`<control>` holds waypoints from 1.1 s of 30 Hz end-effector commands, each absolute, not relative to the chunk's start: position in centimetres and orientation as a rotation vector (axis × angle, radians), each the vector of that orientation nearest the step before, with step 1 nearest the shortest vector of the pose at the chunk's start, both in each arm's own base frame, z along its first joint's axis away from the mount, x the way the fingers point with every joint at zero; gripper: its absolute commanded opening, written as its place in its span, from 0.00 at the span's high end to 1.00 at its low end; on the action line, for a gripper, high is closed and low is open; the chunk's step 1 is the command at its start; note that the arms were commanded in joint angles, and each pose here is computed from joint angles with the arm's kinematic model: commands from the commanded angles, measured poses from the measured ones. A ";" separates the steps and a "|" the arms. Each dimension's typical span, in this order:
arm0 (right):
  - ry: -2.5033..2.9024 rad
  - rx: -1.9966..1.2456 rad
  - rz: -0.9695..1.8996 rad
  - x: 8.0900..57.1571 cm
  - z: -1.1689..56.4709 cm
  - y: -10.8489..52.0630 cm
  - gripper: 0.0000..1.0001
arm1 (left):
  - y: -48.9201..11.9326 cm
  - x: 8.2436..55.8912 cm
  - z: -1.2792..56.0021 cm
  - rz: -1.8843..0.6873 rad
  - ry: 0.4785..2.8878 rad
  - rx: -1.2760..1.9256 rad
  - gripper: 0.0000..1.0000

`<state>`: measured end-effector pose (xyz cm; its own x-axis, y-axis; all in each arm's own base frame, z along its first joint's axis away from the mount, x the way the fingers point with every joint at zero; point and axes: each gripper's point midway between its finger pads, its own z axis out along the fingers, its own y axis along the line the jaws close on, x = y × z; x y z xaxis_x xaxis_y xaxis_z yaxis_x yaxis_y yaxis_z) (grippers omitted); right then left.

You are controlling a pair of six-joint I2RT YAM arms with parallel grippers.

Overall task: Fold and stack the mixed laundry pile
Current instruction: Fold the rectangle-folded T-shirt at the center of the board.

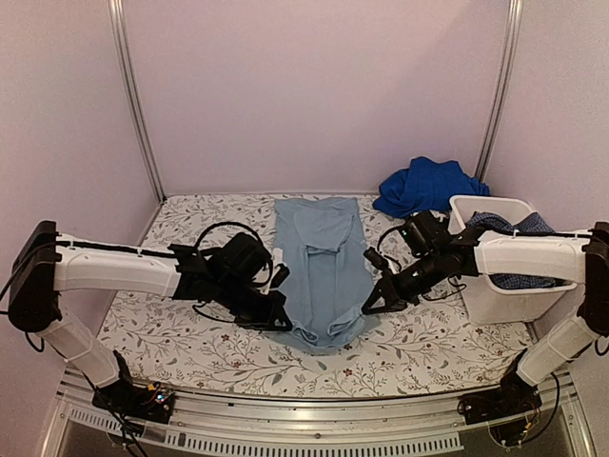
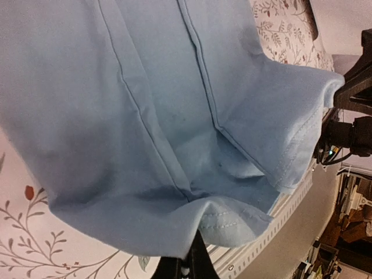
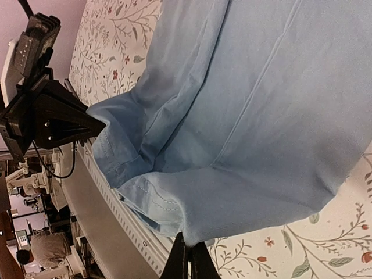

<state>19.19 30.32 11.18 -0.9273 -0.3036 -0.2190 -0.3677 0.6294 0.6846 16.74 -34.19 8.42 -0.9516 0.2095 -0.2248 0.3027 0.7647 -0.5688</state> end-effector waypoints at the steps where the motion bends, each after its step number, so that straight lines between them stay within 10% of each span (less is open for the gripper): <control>1: 2.696 -0.561 1.099 23.8 11.8 29.9 1.00 | -33.2 21.1 8.4 -0.852 2.781 0.388 1.00; 33: 2.544 -0.404 1.002 48.4 8.3 29.7 1.00 | -30.4 46.7 7.0 -0.805 2.590 0.175 1.00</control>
